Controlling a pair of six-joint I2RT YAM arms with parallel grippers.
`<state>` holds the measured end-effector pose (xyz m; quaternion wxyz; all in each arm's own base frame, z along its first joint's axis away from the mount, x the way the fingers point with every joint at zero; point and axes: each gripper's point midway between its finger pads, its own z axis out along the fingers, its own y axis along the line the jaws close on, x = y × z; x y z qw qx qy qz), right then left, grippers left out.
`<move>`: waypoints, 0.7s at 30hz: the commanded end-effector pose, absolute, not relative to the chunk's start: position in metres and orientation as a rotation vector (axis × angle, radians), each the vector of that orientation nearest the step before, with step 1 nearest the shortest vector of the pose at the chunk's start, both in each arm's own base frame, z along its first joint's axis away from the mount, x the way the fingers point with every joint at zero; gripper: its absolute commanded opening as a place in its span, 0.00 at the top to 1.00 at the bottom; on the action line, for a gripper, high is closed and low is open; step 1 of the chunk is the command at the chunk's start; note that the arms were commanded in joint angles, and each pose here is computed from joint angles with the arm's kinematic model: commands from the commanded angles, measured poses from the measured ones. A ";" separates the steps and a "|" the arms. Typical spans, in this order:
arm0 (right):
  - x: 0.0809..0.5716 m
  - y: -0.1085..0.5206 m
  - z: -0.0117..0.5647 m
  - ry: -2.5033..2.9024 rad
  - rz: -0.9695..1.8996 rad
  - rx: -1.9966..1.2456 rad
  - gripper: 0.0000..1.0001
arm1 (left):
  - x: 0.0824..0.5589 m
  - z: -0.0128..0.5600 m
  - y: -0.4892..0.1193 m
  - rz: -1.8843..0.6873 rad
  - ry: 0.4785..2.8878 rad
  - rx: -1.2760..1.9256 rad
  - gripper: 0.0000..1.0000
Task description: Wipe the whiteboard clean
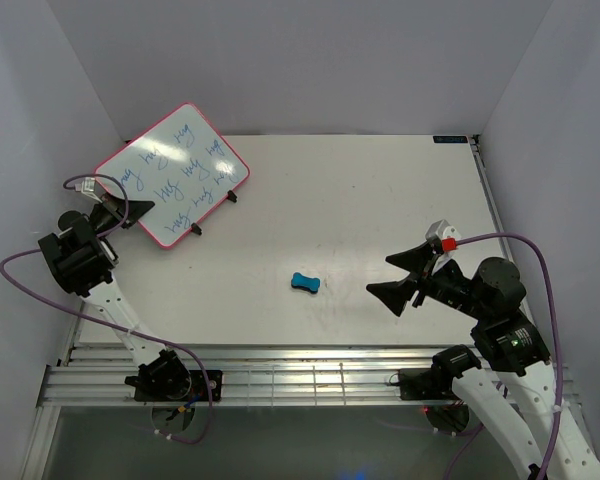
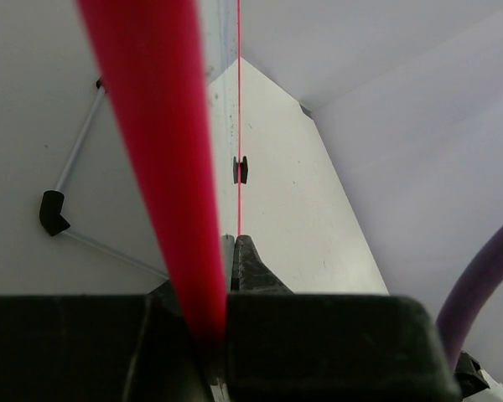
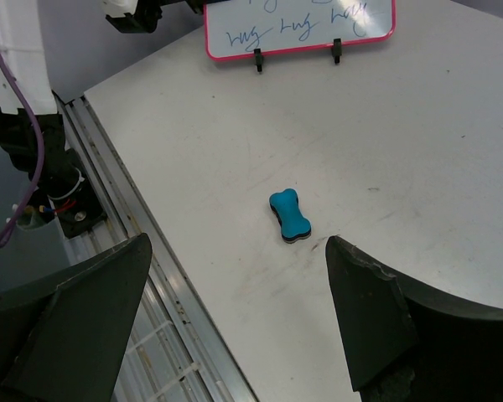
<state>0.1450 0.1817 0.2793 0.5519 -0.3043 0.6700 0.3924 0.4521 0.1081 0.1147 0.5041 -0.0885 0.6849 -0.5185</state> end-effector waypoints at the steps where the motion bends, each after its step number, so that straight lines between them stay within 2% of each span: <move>1: 0.142 0.182 0.300 1.514 0.931 -0.719 0.10 | 0.457 0.169 0.112 -1.099 1.554 -0.014 1.00; 16: 0.142 0.182 0.298 1.516 0.928 -0.722 0.10 | 0.467 0.251 0.116 -0.860 1.409 0.081 1.00; 21: 0.147 0.180 0.294 1.534 0.911 -0.703 0.10 | 0.470 0.300 0.084 -0.862 1.367 0.193 1.00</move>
